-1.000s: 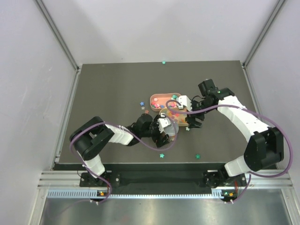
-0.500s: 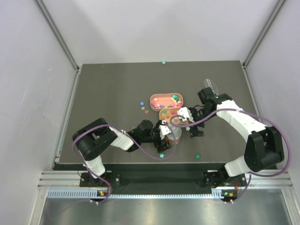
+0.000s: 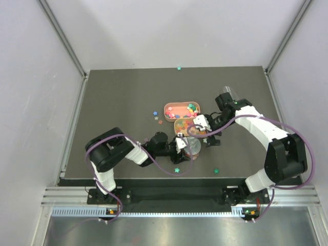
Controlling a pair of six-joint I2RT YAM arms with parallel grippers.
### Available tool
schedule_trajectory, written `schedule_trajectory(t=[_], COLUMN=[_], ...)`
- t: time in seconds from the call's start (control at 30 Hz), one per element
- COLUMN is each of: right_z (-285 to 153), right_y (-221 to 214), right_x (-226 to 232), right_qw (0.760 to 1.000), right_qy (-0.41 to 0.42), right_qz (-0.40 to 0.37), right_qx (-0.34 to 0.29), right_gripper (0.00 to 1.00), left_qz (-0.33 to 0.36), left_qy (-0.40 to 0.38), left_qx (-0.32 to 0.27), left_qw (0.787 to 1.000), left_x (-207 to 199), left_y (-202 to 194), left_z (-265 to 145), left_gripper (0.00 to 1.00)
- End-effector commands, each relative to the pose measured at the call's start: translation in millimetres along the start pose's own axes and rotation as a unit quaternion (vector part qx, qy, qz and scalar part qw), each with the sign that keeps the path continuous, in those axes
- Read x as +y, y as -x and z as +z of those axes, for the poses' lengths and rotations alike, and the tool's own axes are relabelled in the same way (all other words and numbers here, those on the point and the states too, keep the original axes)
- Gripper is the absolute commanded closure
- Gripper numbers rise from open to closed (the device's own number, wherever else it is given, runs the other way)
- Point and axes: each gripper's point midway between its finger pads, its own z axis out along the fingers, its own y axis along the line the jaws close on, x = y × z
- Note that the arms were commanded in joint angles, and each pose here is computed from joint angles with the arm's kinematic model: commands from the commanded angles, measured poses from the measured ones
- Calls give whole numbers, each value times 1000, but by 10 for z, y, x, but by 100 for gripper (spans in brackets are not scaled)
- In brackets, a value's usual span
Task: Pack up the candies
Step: Screw the bottle lid onto the packing bottle.
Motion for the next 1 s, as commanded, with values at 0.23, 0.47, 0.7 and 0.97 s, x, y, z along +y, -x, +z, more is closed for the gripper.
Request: schedule_trajectory(t=[0.23, 0.47, 0.7, 0.97], right_z=[-41, 65, 144, 230], right_y=[238, 320, 305, 316], right_x=[-101, -11, 303, 379], right_qw=[994, 985, 968, 959], right_qy=[55, 114, 173, 204], right_qz=[-84, -118, -174, -187], right_qx=[-40, -58, -54, -52], right_gripper=[0, 0, 0, 0], left_qz=[-36, -36, -38, -41], left_qy=[-36, -35, -35, -36], left_qx=[125, 130, 135, 140], left_qw=[991, 990, 990, 989], left_x=[-270, -268, -264, -264], left_y=[-756, -769, -790, -809], left_z=[-142, -143, -138, -131], left_gripper=[62, 62, 63, 63])
